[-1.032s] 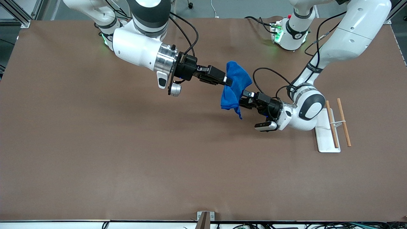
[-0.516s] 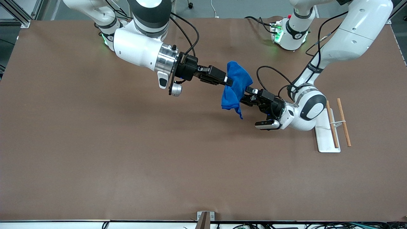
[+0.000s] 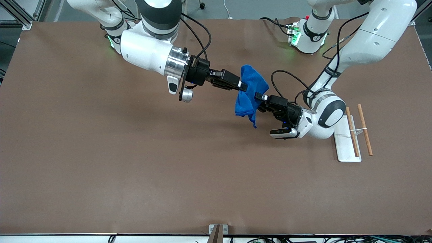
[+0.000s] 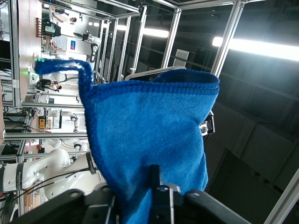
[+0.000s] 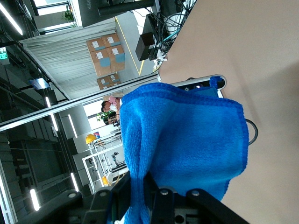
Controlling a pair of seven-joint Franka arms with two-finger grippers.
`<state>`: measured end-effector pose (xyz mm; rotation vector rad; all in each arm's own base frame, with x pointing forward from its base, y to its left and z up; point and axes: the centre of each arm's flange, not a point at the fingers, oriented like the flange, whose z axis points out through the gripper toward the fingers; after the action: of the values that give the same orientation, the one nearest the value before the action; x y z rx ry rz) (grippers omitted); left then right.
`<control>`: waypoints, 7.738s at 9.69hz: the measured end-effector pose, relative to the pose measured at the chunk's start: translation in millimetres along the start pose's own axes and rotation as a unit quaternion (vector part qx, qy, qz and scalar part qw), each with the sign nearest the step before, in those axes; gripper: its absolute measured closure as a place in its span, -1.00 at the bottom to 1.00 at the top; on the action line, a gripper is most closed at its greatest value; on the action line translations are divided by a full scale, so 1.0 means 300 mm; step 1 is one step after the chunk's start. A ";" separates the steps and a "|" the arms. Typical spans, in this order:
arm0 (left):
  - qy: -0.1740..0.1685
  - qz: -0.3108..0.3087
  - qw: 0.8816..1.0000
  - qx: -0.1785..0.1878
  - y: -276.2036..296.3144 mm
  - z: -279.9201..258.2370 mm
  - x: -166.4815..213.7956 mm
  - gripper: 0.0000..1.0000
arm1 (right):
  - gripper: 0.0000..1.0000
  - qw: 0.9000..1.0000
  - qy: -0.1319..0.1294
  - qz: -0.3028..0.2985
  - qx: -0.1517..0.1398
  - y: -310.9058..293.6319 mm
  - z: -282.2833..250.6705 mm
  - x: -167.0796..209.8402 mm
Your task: Right arm passes towel to left arm to hang
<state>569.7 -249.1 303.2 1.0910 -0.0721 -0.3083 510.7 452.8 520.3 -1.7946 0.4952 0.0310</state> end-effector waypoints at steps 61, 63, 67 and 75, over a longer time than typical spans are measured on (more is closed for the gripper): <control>0.117 -0.012 0.499 0.859 1.486 -0.272 -0.414 -1.00 | -1.00 0.788 0.050 -0.139 -0.598 -0.076 -1.777 0.513; 0.108 -0.005 0.505 0.857 1.458 -0.218 -0.390 -1.00 | -1.00 0.788 0.050 -0.139 -0.598 -0.076 -1.777 0.513; 0.093 -0.007 0.499 0.862 1.405 -0.066 -0.393 -1.00 | -1.00 0.788 0.050 -0.139 -0.598 -0.076 -1.777 0.513; 0.126 -0.038 0.508 0.851 1.296 0.071 -0.497 -1.00 | -1.00 0.788 0.051 -0.138 -0.598 -0.075 -1.781 0.514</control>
<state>504.9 -60.6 669.6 3.1671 -0.0493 -0.0388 533.5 -87.6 651.6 -3.1324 0.2625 0.0514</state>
